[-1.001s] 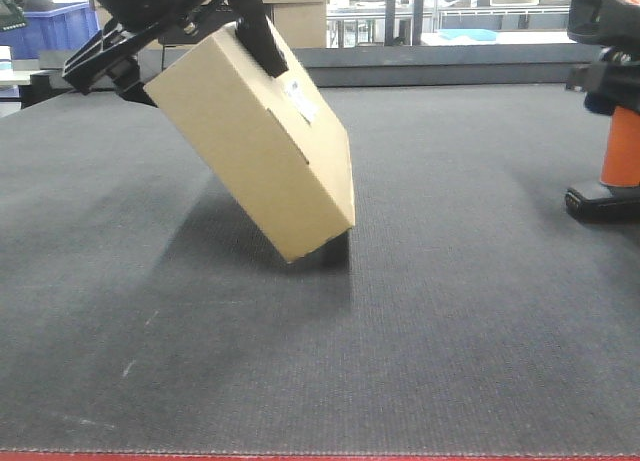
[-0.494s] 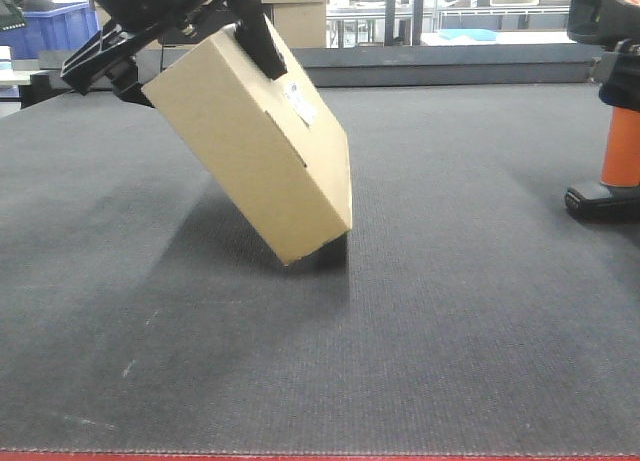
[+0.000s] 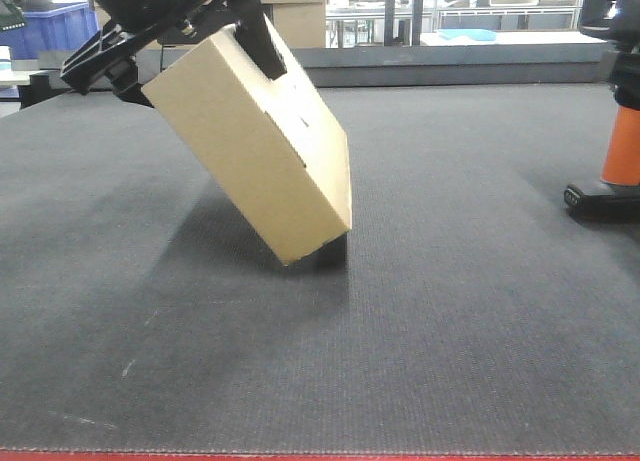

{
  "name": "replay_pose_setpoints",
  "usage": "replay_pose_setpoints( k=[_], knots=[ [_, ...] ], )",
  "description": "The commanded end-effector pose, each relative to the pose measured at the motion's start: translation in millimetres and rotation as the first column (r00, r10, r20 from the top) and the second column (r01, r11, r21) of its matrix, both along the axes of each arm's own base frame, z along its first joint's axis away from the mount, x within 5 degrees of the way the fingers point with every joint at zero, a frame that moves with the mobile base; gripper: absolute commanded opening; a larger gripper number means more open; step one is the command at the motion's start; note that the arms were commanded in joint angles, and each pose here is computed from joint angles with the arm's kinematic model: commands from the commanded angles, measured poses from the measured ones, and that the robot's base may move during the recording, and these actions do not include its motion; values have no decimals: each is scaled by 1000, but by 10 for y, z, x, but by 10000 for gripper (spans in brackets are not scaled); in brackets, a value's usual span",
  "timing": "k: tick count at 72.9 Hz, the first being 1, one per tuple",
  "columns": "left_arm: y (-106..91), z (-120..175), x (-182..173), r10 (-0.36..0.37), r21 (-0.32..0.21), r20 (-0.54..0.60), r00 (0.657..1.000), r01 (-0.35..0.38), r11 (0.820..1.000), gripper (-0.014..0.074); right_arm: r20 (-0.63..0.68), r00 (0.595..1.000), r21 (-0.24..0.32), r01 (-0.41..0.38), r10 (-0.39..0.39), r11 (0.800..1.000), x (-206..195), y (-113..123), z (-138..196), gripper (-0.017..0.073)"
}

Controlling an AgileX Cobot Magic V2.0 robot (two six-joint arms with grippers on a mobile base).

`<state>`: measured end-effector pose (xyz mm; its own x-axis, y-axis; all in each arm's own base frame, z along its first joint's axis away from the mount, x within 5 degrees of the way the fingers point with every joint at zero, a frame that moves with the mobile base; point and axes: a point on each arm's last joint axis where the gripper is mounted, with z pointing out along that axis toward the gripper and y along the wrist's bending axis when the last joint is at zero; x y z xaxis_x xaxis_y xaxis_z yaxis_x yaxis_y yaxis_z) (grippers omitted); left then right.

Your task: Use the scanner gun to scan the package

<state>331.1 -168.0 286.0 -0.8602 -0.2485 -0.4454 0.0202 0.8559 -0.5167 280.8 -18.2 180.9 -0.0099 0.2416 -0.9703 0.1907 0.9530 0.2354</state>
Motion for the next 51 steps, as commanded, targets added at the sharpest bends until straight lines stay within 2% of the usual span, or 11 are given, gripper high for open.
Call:
replay_pose_setpoints(
  k=[1, 6, 14, 21, 25, 31, 35, 41, 51],
  knots=[
    [-20, 56, 5, -2, -10, 25, 1000, 3, 1000, -111, 55, 998, -13, -8, 9, 1000, 0, 8, 104, -167],
    [-20, 56, 5, -2, -10, 25, 1000, 3, 1000, -111, 53, 999, -38, -11, 13, 999, -15, 10, 145, -167],
    [-20, 56, 5, -2, -10, 25, 1000, 3, 1000, -111, 37, 999, -166, -17, 23, 986, -55, 15, 253, -167],
    [-20, 54, 4, -3, -10, 23, 1000, 3, 1000, -111, 5, 1000, -270, -28, 30, 963, -94, 21, 327, -167],
    [-20, 54, 4, -3, -10, 23, 1000, 3, 1000, -111, -21, 999, -344, -39, 34, 938, -115, 24, 360, -167],
    [-20, 53, 2, -4, -9, 21, 1000, 4, 1000, -111, -58, 998, -452, -57, 34, 890, -130, 27, 376, -167],
    [-20, 51, -1, -5, -8, 18, 1000, 6, 1000, -111, -81, 996, -499, -70, 34, 864, -133, 29, 370, -167],
    [-20, 49, -4, -7, -6, 14, 1000, 7, 1000, -111, -100, 994, -539, -82, 33, 838, -134, 30, 361, -167],
    [-19, 39, -17, -14, -1, -2, 1000, 14, 1000, -111, -104, 994, -538, -84, 33, 839, -134, 31, 358, -167]
  ],
)
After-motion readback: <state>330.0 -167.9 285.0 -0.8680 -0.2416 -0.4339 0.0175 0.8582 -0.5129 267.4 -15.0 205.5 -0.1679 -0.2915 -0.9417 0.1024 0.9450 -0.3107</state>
